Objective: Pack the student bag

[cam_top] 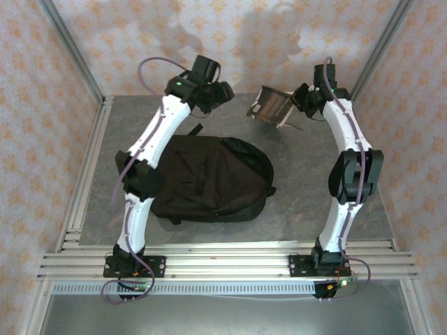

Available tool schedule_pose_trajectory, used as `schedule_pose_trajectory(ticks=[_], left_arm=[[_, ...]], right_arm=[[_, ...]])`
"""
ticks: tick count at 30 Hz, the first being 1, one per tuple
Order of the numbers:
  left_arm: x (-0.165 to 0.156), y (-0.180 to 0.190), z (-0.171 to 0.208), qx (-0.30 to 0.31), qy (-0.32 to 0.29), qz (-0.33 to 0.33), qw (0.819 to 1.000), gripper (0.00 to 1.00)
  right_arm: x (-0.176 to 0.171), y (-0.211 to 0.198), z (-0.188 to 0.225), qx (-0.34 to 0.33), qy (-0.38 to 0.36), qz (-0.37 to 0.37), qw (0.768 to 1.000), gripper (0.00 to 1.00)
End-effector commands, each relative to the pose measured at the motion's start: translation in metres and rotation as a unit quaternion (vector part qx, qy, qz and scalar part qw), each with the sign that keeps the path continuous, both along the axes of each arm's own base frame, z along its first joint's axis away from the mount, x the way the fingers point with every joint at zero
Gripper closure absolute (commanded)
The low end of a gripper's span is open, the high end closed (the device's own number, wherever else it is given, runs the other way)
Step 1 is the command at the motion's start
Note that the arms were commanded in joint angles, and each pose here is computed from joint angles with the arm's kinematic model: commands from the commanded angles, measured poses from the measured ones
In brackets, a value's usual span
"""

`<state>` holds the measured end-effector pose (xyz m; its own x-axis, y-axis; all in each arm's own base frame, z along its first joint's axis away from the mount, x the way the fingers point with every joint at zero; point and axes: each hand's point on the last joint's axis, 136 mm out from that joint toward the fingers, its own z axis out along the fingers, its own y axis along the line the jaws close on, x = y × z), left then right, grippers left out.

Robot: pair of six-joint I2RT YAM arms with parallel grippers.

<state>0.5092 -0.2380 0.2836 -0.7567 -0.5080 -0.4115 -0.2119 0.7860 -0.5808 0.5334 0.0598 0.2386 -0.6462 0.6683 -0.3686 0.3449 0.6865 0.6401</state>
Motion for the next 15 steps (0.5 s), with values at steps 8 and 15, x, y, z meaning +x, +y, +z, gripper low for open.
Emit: schedule_pose_trajectory(ticks=[8, 15], left_arm=[[-0.044, -0.03, 0.057, -0.199, 0.042, 0.039, 0.978, 0.01], [-0.046, -0.053, 0.073, -0.247, 0.031, 0.02, 0.968, 0.03]], right_arm=[[-0.044, 0.033, 0.159, 0.155, -0.17, -0.043, 0.972, 0.99], [-0.079, 0.059, 0.173, 0.265, -0.178, -0.039, 0.947, 1.0]])
